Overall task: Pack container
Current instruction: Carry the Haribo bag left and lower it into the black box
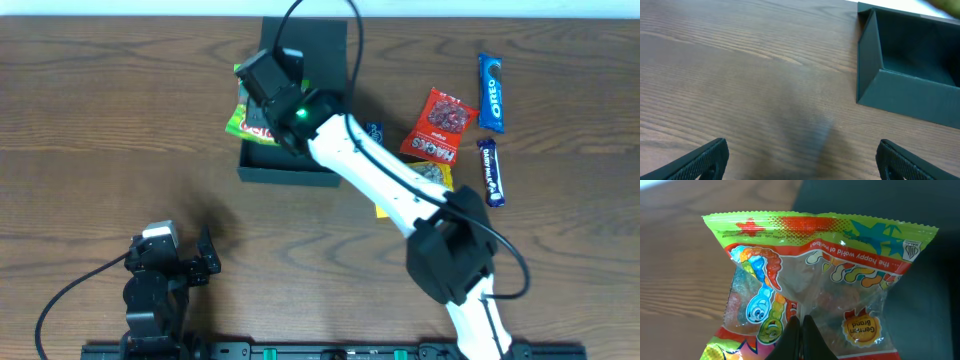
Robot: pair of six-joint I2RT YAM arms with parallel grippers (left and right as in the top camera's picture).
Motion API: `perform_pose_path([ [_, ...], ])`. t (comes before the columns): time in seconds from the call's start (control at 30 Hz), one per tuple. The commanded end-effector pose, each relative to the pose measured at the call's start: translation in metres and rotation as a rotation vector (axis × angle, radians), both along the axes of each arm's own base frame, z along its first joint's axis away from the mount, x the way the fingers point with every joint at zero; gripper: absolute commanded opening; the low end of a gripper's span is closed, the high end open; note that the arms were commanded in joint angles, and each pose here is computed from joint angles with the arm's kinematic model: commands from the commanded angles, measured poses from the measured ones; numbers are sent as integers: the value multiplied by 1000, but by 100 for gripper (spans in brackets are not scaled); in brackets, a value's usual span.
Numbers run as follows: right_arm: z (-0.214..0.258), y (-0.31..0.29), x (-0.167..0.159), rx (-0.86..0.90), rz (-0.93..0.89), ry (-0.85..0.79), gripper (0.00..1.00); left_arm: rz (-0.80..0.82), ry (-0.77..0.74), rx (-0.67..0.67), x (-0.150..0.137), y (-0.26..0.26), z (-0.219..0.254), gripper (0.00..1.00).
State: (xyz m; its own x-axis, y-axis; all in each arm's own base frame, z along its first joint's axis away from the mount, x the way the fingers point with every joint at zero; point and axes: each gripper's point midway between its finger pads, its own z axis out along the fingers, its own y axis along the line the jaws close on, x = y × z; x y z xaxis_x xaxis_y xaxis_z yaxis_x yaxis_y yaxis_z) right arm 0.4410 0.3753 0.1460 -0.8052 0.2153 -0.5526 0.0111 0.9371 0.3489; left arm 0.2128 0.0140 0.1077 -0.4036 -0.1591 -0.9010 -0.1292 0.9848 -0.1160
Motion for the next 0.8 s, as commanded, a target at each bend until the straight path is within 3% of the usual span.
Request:
perform_pose_path([
  [0.0, -12, -8, 4, -46, -73, -15, 1, 13, 12, 12, 0, 3, -7, 95],
  [0.37, -49, -6, 3, -106, -20, 35, 1, 13, 12, 12, 0, 3, -7, 95],
  [0.4, -50, -8, 3, -115, -24, 37, 11, 13, 12, 12, 0, 3, -7, 95],
  [0.43, -50, -9, 3, -119, -27, 35, 29, 13, 12, 12, 0, 3, -7, 95],
  [0.47, -49, -10, 3, -123, -30, 33, 54, 13, 12, 12, 0, 3, -7, 95],
  [0.5, -49, -11, 4, -124, -33, 32, 99, 13, 12, 12, 0, 3, -7, 95],
  [0.63, -38, -11, 2, -151, 23, 12, 99, 13, 12, 12, 0, 3, -7, 95],
  [0.77, 18, -15, 2, -147, 90, -87, 99, 13, 12, 12, 0, 3, -7, 95],
])
